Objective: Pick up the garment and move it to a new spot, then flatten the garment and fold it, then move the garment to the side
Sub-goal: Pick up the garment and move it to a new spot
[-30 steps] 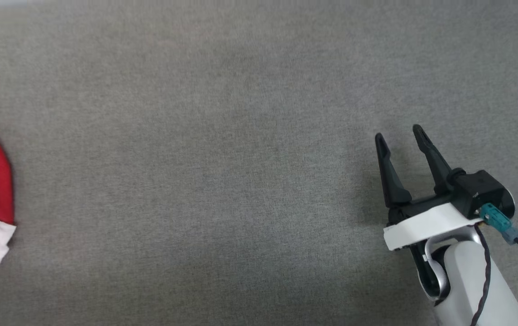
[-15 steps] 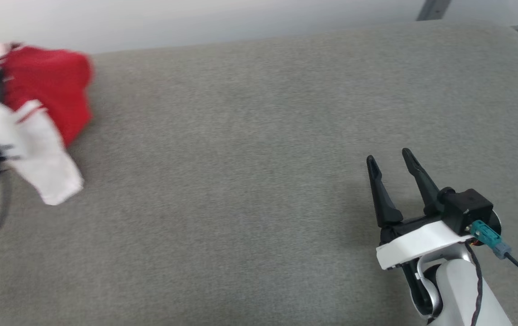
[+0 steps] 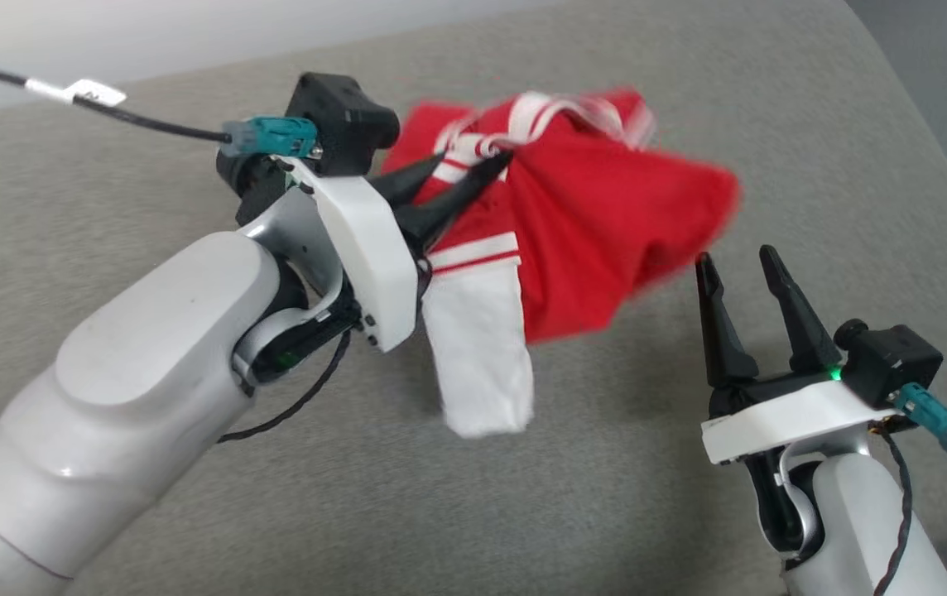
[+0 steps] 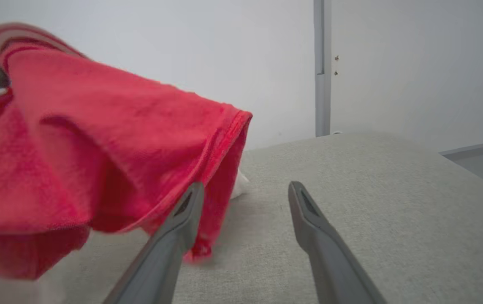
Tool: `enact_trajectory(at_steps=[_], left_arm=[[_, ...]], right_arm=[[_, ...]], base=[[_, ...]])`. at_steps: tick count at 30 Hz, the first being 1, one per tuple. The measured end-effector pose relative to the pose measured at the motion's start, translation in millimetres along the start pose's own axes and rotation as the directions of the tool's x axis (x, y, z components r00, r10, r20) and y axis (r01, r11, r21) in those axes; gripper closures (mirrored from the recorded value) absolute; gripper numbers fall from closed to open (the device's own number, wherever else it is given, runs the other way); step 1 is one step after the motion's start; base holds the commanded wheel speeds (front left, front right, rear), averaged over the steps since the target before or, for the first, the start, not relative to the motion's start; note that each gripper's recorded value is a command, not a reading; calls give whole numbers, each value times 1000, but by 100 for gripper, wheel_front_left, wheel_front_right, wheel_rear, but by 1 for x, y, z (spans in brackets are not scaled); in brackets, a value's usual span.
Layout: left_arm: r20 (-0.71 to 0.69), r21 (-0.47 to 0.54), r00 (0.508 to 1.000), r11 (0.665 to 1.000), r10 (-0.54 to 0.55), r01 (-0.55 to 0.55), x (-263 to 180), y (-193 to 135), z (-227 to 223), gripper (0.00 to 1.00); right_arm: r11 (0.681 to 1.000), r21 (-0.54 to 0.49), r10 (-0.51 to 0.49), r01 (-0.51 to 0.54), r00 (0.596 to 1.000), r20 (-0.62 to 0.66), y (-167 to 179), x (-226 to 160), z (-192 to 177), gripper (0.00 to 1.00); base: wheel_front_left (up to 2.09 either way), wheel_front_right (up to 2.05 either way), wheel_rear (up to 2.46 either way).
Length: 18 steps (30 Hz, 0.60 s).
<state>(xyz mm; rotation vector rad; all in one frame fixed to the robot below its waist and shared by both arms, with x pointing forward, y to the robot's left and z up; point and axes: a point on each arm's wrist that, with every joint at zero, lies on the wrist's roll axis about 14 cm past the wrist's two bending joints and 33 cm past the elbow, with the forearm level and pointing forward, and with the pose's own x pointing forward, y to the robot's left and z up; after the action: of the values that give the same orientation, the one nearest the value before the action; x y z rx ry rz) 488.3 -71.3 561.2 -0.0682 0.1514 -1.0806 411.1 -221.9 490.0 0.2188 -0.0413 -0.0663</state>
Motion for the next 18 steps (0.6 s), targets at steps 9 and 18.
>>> enact_trajectory(at_steps=[9,18], left_arm=[[-310,4,949,998,57,-59,2,62,-93,100],[-459,121,873,985,165,-123,-1,113,-142,100]], right_arm=[[989,34,-144,144,990,-6,-46,-15,1,0],[972,42,-230,231,973,-34,-70,-34,-5,0]], base=[[0,0,0],[0,0,0]])
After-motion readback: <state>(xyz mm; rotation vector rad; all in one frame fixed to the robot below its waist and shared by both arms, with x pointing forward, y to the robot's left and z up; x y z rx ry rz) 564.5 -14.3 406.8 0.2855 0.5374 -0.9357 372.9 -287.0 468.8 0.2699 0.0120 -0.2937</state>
